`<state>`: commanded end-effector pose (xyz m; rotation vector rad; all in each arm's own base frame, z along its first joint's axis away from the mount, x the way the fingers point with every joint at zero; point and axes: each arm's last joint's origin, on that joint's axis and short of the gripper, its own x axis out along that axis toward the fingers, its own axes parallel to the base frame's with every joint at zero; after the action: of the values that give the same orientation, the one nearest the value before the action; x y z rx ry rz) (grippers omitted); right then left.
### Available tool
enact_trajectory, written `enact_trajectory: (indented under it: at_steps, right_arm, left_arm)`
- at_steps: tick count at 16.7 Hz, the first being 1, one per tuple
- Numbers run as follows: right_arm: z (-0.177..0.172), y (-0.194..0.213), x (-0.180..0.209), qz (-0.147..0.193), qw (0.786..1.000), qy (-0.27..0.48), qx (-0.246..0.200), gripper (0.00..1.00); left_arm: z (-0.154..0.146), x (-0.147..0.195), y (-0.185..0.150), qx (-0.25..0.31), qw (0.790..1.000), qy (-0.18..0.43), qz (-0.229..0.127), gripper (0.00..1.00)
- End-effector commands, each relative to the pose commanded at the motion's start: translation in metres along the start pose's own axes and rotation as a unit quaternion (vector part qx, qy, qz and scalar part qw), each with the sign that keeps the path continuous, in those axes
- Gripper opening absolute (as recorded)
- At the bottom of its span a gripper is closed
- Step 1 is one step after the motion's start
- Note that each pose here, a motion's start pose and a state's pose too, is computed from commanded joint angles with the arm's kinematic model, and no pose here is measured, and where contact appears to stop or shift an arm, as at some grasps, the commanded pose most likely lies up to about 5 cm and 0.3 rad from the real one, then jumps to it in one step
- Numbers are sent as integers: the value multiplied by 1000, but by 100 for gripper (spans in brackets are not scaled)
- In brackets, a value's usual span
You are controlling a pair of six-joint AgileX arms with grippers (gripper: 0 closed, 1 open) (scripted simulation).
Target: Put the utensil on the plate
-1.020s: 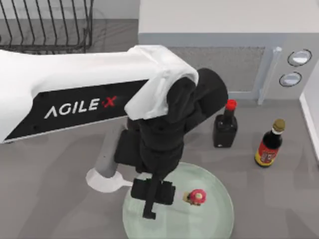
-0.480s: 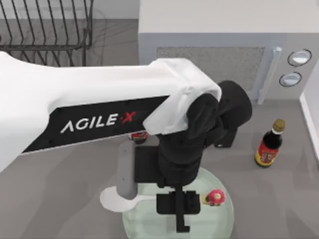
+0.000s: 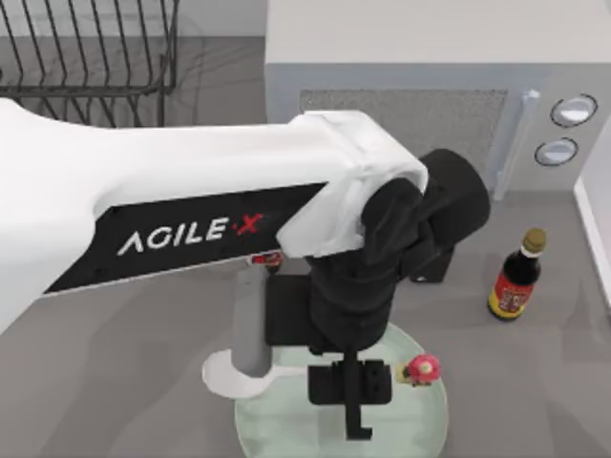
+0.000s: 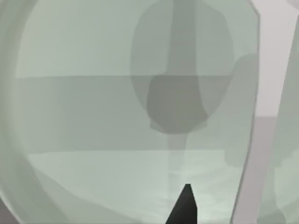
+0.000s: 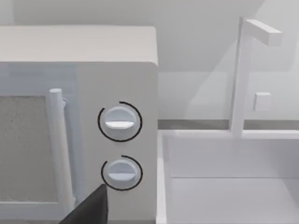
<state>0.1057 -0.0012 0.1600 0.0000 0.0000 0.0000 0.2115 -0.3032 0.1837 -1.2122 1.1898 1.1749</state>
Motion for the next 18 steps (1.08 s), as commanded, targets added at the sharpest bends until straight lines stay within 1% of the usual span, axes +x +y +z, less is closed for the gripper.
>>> enact_trajectory:
  at_steps: [7,10,14,18]
  right_arm:
    - [0,0,0,0,1000,0,0,100]
    - [0,0,0,0,1000,0,0,100]
    - [0,0,0,0,1000,0,0,100]
    - [0,0,0,0,1000,0,0,100]
  left_arm:
    - [-18,-13,-8,2,996,55,-69,0]
    - [-20,-17,-12,-1,993,75,-91,0]
    - [-19,-17,-15,-7,991,86,-98,0]
    - [-12,-7,-13,-9,994,74,-77,0]
